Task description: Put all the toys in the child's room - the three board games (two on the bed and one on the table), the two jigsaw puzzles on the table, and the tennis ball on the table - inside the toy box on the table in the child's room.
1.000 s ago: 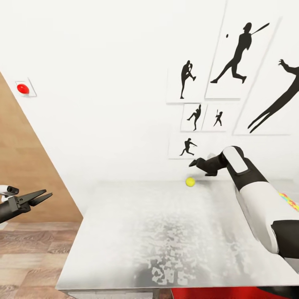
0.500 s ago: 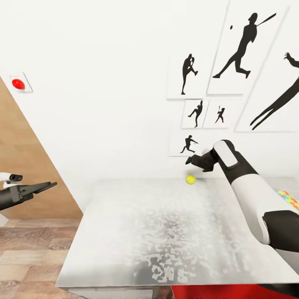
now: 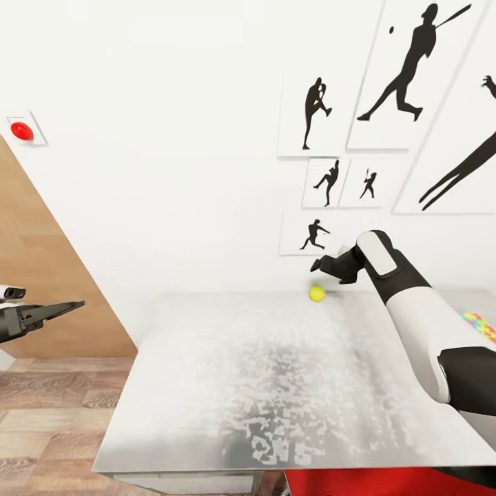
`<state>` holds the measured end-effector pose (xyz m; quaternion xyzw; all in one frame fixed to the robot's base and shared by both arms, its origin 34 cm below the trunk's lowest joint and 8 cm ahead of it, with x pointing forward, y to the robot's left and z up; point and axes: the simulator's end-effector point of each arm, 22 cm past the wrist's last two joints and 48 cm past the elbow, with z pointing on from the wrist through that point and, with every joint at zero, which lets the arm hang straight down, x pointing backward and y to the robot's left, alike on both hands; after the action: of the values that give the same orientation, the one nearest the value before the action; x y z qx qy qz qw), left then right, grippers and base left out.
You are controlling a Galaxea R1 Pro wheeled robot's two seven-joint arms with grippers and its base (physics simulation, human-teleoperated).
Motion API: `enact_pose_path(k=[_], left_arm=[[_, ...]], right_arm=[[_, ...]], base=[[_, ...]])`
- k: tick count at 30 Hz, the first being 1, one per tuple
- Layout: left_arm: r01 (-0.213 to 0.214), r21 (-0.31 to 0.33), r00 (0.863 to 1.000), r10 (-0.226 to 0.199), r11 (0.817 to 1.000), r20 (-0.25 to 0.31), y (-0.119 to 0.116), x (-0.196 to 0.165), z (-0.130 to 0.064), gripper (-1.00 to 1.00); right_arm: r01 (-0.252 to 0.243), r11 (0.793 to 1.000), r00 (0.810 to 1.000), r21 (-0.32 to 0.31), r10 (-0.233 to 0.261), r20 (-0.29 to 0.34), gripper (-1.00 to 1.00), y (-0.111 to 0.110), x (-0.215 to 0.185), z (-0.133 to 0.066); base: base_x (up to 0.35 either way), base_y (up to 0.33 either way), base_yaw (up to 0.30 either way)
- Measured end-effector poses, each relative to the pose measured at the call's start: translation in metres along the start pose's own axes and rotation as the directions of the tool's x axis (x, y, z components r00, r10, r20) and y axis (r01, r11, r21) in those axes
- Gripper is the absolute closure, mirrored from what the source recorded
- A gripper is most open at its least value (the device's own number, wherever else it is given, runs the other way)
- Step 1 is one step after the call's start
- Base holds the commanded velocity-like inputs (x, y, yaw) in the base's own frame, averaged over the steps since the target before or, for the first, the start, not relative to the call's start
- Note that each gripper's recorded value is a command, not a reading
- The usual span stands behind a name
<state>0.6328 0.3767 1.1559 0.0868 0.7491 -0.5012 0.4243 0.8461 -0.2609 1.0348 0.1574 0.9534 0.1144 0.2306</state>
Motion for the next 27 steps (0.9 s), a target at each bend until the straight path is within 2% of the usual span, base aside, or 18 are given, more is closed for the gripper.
enact_pose_path(k=[9, 20, 27], left_arm=[[-0.008, -0.033, 0.999, 0.009, 0.999, 0.048, 0.008, -0.011, -0.017, -1.0], [-0.04, -0.058, 0.998, 0.043, 0.997, 0.041, 0.015, -0.015, -0.025, -1.0], [-0.037, -0.062, 0.999, 0.039, 0.997, 0.035, 0.02, -0.012, -0.023, -1.0]], right_arm=[[-0.004, 1.0, 1.0, 0.009, 0.004, -0.008, -1.0, -0.007, 0.002, 0.008], [-0.002, 1.0, 1.0, 0.002, 0.002, 0.004, -1.0, -0.002, -0.009, 0.009], [0.0, 1.0, 1.0, 0.005, 0.0, 0.005, -1.0, -0.002, -0.013, 0.013]], base=[[0.0, 0.0, 0.0], [0.0, 0.0, 0.0], [0.0, 0.0, 0.0]])
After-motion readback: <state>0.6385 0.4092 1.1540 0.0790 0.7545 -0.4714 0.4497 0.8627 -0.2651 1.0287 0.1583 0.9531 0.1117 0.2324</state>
